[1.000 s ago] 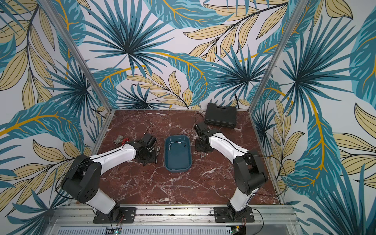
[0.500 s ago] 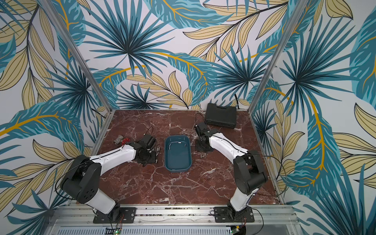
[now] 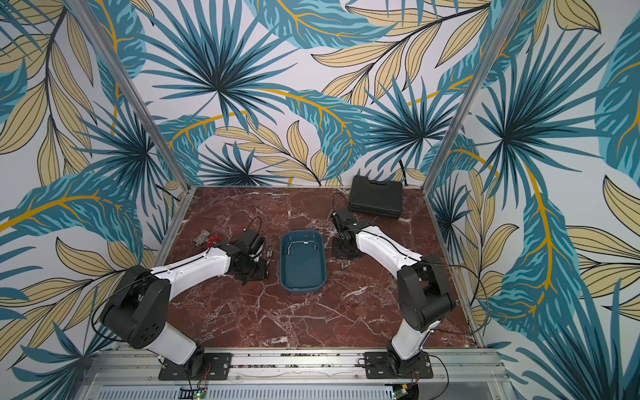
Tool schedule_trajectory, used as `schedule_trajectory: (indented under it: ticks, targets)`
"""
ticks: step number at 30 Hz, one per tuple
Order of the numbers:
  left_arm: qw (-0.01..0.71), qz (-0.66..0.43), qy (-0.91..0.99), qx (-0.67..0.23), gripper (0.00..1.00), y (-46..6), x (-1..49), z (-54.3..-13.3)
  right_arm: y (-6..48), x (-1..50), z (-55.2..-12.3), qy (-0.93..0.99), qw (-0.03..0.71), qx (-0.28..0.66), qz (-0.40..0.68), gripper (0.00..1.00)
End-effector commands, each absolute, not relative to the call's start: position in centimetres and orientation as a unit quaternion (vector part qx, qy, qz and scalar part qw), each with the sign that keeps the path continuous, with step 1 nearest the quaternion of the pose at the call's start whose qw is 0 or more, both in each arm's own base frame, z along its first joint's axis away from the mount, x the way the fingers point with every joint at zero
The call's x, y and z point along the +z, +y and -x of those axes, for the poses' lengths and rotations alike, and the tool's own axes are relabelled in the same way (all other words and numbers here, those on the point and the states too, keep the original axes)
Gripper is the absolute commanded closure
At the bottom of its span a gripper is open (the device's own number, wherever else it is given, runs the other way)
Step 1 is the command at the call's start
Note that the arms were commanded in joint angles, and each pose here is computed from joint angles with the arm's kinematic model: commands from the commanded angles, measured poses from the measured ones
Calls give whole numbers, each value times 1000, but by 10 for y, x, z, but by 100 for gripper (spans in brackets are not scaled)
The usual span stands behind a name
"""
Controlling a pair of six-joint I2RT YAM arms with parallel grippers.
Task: Take out the socket from the storage box
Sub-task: Place the socket head at the center of the board.
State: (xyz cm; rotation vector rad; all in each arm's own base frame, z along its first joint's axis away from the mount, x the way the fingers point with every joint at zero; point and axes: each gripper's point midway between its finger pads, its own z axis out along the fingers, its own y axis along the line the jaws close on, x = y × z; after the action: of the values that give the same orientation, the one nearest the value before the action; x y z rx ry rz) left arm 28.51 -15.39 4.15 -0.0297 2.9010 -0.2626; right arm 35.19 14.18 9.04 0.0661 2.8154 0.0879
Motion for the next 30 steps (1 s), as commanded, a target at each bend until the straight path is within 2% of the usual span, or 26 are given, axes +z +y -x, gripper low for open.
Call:
schedule_trajectory:
  ticks: [1,11,30]
  targets:
    - [105,-1,989,-105,55,-154,43,-277,143,87,-348,988,153,33,-14,76]
    - [59,-13,994,-94,54,-147,38,-268,143,87,-347,988,154,33,-11,76]
    - [87,-7,993,-81,54,-150,36,-294,139,87,-345,987,156,28,-15,76]
